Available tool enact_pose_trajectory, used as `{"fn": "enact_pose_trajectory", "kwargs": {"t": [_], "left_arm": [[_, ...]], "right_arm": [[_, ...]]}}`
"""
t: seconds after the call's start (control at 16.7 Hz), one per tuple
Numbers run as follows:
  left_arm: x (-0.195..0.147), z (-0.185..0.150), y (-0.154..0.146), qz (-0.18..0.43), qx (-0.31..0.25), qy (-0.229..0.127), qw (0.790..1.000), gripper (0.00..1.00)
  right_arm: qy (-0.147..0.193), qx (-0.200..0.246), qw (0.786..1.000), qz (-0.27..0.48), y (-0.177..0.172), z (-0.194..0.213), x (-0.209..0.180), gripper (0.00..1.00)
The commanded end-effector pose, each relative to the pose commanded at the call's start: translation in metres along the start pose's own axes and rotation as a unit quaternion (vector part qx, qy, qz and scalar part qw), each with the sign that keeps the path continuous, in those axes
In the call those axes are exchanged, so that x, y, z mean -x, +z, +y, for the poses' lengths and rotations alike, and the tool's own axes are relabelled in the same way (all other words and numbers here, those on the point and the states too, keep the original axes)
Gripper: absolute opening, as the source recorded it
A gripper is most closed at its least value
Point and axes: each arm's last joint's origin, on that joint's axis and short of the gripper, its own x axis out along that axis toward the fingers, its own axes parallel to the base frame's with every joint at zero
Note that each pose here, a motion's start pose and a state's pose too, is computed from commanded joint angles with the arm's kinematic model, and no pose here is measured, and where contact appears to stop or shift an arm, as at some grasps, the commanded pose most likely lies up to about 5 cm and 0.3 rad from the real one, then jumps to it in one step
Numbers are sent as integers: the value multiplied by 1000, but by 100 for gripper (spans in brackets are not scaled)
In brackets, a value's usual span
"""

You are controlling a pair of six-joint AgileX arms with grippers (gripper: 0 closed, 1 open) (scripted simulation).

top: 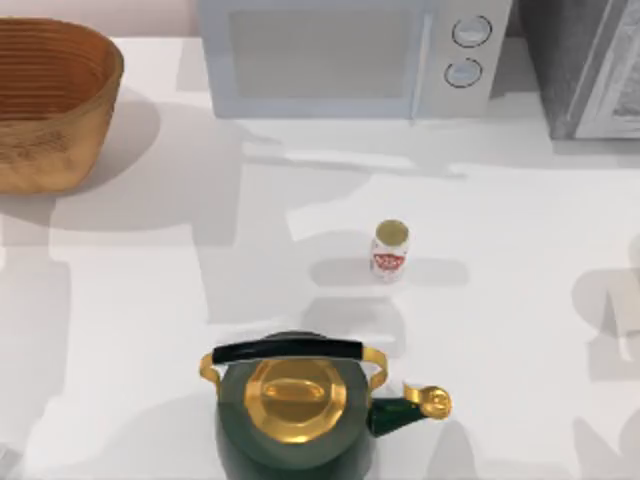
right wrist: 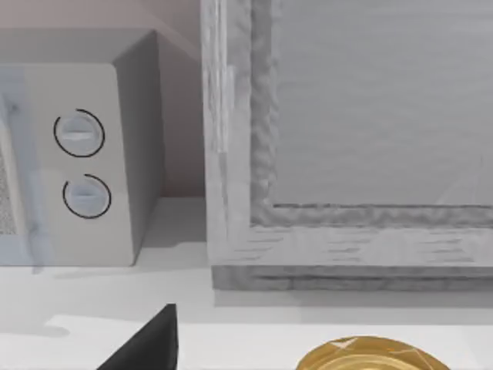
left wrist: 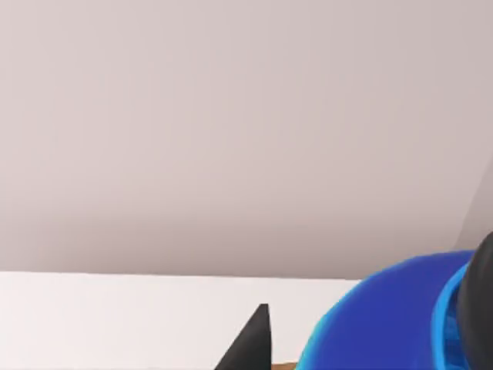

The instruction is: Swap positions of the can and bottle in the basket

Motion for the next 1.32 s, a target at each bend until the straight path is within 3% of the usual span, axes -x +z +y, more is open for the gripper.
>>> {"fn": "enact_pose_trajectory", "kwargs": {"t": [0.18, 0.96, 1.32], "left_arm": [[0, 0, 0, 0, 0, 0, 1000, 0], [0, 0, 0, 0, 0, 0, 1000, 98], [0, 0, 0, 0, 0, 0, 1000, 100]], "right_arm": [[0, 0, 1000, 0, 0, 0, 0, 100], [0, 0, 1000, 0, 0, 0, 0, 100], [0, 0, 1000, 0, 0, 0, 0, 100]]}}
